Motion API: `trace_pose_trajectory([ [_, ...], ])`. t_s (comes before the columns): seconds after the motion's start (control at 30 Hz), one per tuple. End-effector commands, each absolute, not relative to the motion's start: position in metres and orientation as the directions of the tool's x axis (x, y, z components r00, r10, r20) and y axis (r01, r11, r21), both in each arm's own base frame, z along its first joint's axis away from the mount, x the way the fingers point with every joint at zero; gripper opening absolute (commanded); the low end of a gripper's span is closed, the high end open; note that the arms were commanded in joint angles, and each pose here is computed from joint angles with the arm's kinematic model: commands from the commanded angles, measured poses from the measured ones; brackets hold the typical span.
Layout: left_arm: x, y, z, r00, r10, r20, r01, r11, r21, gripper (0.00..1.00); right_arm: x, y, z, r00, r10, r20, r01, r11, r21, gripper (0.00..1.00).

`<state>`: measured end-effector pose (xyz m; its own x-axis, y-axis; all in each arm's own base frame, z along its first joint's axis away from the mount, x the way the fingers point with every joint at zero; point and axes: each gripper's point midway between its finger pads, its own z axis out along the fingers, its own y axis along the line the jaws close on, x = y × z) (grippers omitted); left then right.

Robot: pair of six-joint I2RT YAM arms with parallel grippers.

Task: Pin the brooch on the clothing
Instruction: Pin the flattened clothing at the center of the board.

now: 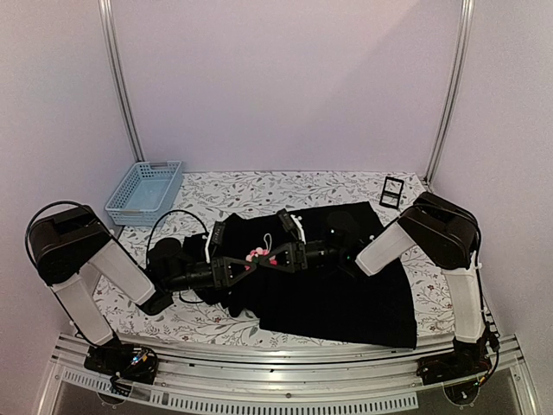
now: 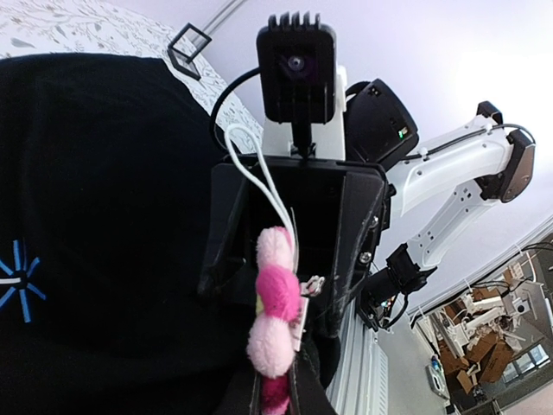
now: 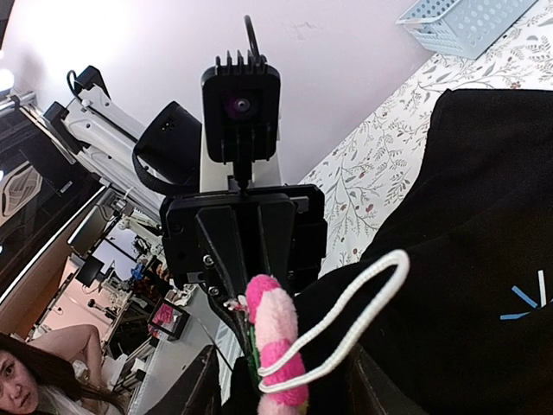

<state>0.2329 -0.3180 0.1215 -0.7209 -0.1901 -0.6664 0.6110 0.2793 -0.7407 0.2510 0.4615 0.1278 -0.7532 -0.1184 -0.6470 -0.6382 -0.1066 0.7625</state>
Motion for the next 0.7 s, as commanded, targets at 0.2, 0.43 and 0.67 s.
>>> trace_pose_trajectory([
  [0.2, 0.222, -0.327, 0.146, -0.646, -0.186, -0.740, 0.707, 0.221, -0.672, 0.00, 0.257, 0.465, 0.139, -0.734, -0.110, -0.670, -0.663, -0.098, 0.742, 0.46],
  [0.43, 0.223, -0.327, 0.146, -0.643, -0.188, -0.743, 0.708, 0.225, -0.670, 0.00, 0.253, 0.464, 0.127, -0.744, -0.136, -0.655, -0.650, -0.084, 0.756, 0.37],
  [0.67, 0.225, -0.326, 0.143, -0.653, -0.190, -0.733, 0.693, 0.238, -0.680, 0.00, 0.254, 0.457, 0.130, -0.741, -0.132, -0.658, -0.654, -0.082, 0.752, 0.43],
])
